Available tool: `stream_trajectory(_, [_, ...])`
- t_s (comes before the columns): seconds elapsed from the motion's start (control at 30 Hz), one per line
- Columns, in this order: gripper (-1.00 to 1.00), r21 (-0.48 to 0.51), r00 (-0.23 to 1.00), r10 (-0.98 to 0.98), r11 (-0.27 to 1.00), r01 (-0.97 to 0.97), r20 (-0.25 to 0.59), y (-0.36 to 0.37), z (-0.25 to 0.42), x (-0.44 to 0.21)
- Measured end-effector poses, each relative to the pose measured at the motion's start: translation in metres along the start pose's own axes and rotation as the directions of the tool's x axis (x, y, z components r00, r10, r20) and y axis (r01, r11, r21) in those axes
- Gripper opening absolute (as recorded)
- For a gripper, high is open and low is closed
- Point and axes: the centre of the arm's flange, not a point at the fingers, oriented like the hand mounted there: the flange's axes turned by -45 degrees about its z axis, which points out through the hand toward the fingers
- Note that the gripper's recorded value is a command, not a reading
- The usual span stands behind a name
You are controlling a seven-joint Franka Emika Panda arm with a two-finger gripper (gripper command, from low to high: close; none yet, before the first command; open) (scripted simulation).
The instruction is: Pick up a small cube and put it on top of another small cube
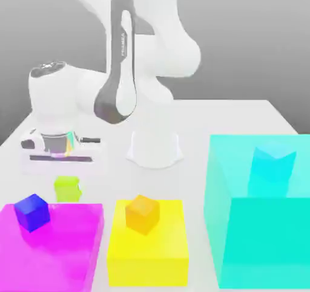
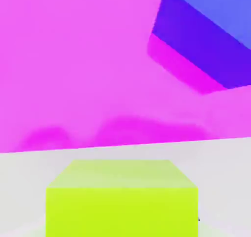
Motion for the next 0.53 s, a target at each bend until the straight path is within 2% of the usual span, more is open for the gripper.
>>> stream_trajectory(0.07, [-1.00,0.012,0.996,0.089,0.996,-0.089,-0.004,0.023,-0.020,0.012])
stream_trajectory(0.27, [-1.00,-0.018,0.994,0.107,0.994,-0.107,-0.011,0.001,-0.092,0.082])
stream_trajectory(0.4, [-1.00,-0.029,0.995,0.100,0.995,-0.100,-0.013,-0.003,-0.057,0.090])
stream_trajectory(0.43, [1.00,-0.031,0.995,0.102,0.994,-0.102,-0.013,-0.002,-0.046,0.090])
stream_trajectory(0.53, [1.00,-0.031,0.995,0.102,0.994,-0.103,-0.013,-0.002,-0.046,0.090])
